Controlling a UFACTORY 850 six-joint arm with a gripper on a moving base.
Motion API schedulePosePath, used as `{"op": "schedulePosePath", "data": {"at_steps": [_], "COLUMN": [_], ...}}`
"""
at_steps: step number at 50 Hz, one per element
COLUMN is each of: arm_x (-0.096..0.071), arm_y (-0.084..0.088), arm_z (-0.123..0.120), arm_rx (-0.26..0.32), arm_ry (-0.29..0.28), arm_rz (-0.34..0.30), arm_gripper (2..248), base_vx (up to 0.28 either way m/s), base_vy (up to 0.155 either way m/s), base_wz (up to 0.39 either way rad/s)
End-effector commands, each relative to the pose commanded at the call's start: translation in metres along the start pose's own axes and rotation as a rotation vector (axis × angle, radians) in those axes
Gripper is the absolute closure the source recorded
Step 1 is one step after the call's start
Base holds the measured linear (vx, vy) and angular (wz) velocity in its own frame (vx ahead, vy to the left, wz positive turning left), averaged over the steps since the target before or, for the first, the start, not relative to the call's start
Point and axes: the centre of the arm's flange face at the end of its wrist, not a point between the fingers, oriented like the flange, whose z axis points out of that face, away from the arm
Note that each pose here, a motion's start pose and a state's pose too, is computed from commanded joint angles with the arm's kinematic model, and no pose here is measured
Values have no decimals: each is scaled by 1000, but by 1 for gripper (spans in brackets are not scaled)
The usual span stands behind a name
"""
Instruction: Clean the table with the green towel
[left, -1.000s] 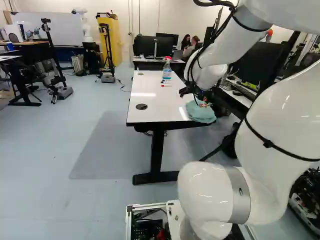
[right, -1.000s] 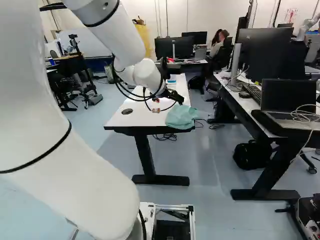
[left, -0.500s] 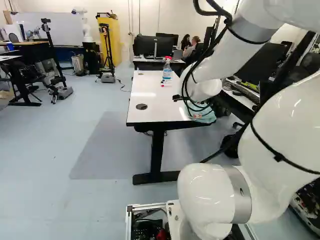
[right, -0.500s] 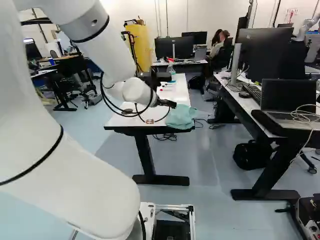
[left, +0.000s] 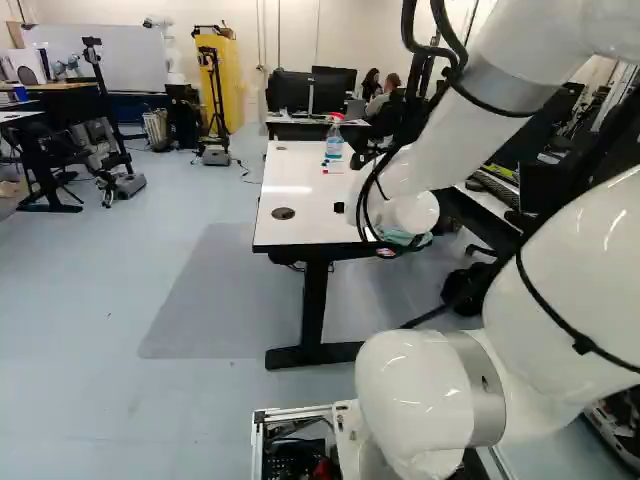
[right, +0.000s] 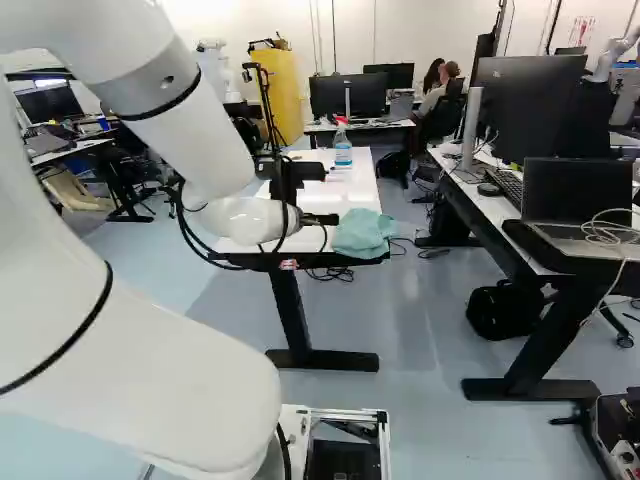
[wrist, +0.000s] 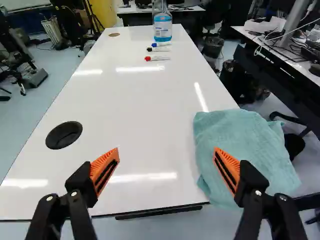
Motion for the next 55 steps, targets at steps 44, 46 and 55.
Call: {"op": "schedulePosePath", "data": {"at_steps": [44,46,55], "arm_x": [-54,-55,-60], "arm_y": [-20,-20,-22], "arm_z": [-35,-36,-39], "arm_rx": [70,71,78], "arm_ry": [136,139,152], "arm_rz": [-36,-36,-39], "arm_gripper": [3,3,3], "base_vx": [0,0,0], "base_vy": [0,0,0], "base_wz": [0,0,0]}}
